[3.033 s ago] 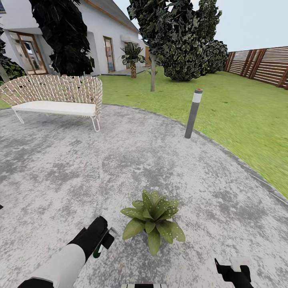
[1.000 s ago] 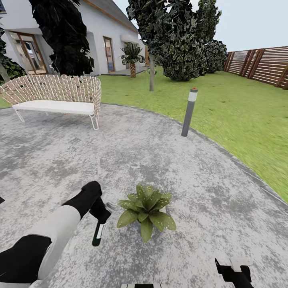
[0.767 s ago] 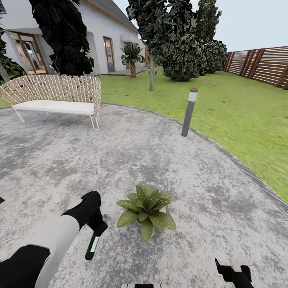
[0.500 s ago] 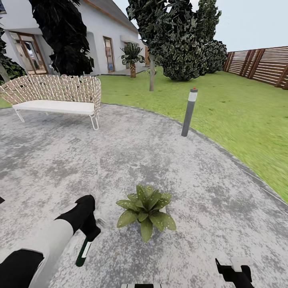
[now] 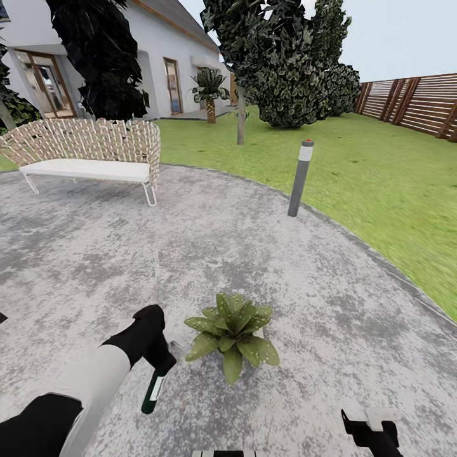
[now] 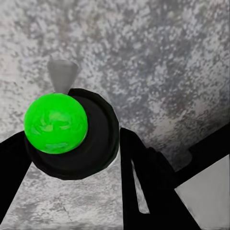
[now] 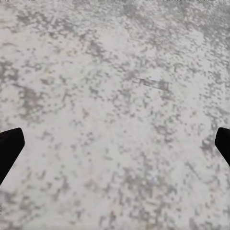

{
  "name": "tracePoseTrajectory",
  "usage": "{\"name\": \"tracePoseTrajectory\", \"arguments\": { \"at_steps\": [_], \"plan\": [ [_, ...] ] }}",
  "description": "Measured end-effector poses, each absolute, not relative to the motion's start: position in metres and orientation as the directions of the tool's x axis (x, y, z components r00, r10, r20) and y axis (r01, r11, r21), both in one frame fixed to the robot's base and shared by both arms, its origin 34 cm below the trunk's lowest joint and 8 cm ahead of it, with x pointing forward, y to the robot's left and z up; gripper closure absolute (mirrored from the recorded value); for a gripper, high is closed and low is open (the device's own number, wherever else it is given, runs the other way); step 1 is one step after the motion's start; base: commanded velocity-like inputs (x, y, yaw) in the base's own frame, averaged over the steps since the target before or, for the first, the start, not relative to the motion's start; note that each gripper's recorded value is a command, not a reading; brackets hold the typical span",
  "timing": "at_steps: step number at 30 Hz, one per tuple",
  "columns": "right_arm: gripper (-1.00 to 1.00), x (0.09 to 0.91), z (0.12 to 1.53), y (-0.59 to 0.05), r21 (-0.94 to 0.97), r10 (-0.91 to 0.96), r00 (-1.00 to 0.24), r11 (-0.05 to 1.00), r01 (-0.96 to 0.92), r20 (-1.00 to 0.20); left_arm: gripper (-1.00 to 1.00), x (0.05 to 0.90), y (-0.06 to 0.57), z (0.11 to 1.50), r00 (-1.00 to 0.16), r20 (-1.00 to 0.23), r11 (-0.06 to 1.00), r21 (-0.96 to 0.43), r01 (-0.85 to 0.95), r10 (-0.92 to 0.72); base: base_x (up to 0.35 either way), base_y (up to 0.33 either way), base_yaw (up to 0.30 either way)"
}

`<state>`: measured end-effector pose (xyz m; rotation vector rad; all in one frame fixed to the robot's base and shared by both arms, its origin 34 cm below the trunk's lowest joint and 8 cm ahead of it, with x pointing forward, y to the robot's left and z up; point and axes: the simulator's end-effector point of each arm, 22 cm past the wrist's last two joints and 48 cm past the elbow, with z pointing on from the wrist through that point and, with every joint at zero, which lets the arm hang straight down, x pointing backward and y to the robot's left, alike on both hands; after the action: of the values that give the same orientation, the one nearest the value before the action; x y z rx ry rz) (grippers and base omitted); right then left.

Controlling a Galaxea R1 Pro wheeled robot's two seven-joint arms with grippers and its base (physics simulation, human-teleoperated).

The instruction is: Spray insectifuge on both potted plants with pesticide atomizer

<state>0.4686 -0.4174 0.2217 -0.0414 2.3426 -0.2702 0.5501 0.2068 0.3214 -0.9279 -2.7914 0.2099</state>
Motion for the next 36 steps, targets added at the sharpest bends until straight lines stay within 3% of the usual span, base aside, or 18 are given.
{"name": "tracePoseTrajectory", "arguments": {
  "at_steps": [6, 16, 22, 32, 36],
  "plan": [
    [-1.00, 0.469, 0.221, -0.417, -0.206, -0.110, -0.708, 0.977, 0.051, -0.698, 1.00, 0.550, 0.216, 0.320, -0.797, 0.140, 0.806, -0.190, 0.560, 0.587, -0.183, -0.151, 0.209],
    [-1.00, 0.469, 0.222, -0.417, -0.206, -0.110, -0.707, 0.977, 0.051, -0.698, 1.00, 0.551, 0.218, 0.320, -0.795, 0.143, 0.805, -0.179, 0.565, 0.590, -0.225, -0.213, 0.009],
    [-1.00, 0.469, 0.221, -0.416, -0.205, -0.109, -0.708, 0.977, 0.051, -0.698, 1.00, 0.553, 0.215, 0.322, -0.794, 0.138, 0.804, -0.179, 0.567, 0.591, -0.008, -0.228, 0.101],
    [-1.00, 0.468, 0.220, -0.413, -0.202, -0.111, -0.709, 0.978, 0.045, -0.696, 1.00, 0.603, 0.170, 0.363, -0.796, 0.035, 0.790, -0.164, 0.591, 0.604, 0.003, -0.014, 0.012],
    [-1.00, 0.468, 0.220, -0.413, -0.203, -0.111, -0.709, 0.978, 0.046, -0.696, 1.00, 0.595, 0.177, 0.356, -0.796, 0.060, 0.793, -0.163, 0.587, 0.602, 0.104, 0.000, 0.000]
  ]
}}
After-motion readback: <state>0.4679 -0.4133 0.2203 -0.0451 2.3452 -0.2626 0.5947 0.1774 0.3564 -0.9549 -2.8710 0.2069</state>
